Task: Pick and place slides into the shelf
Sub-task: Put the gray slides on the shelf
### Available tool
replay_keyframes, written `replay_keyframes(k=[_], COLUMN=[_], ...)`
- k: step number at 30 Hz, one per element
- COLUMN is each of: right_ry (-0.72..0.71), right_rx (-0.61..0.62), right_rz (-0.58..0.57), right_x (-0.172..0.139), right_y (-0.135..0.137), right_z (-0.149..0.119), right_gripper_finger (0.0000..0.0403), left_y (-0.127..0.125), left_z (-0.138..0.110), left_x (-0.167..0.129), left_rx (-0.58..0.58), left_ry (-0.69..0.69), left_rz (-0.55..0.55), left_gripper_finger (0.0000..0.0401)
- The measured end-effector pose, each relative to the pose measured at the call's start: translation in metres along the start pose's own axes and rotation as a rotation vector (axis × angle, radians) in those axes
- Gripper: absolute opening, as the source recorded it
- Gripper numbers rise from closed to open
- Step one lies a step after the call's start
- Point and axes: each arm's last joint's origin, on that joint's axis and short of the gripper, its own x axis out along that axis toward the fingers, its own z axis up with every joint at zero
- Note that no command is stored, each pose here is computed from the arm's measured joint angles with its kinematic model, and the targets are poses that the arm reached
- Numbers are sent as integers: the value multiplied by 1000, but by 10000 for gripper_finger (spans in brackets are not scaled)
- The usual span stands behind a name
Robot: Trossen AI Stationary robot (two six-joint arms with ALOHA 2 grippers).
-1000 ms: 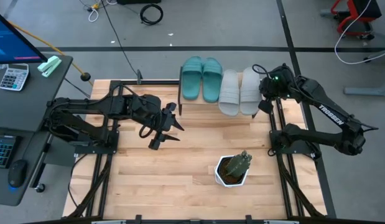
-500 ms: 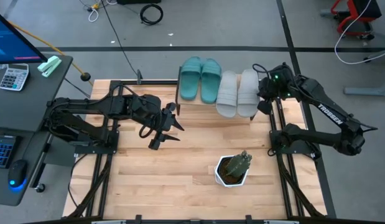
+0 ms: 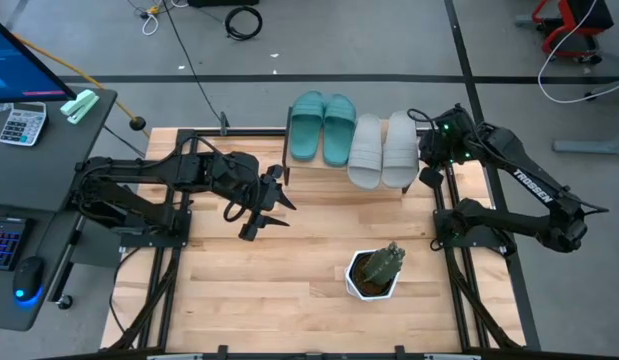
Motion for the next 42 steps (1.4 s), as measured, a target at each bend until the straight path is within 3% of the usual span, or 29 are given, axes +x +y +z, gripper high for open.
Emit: replay_keyframes(k=[10,19,28,42], right_ry=[-63,-142,-174,-73], right_rx=[-105,-531,-711,-921], right_rz=[2,84,6,-209], right_x=[-20,-30,-31,-17], right_y=[7,30,50,89], right_z=[6,6,14,30], right_gripper_finger=[74,115,156,165], left_y=[0,0,0,0], left_z=[0,0,0,-2], left_x=[0,0,0,0], left_rx=[0,0,0,-6], left_ry=[0,0,0,26], left_rz=[1,1,1,5], left_gripper_finger=[197,200,201,201])
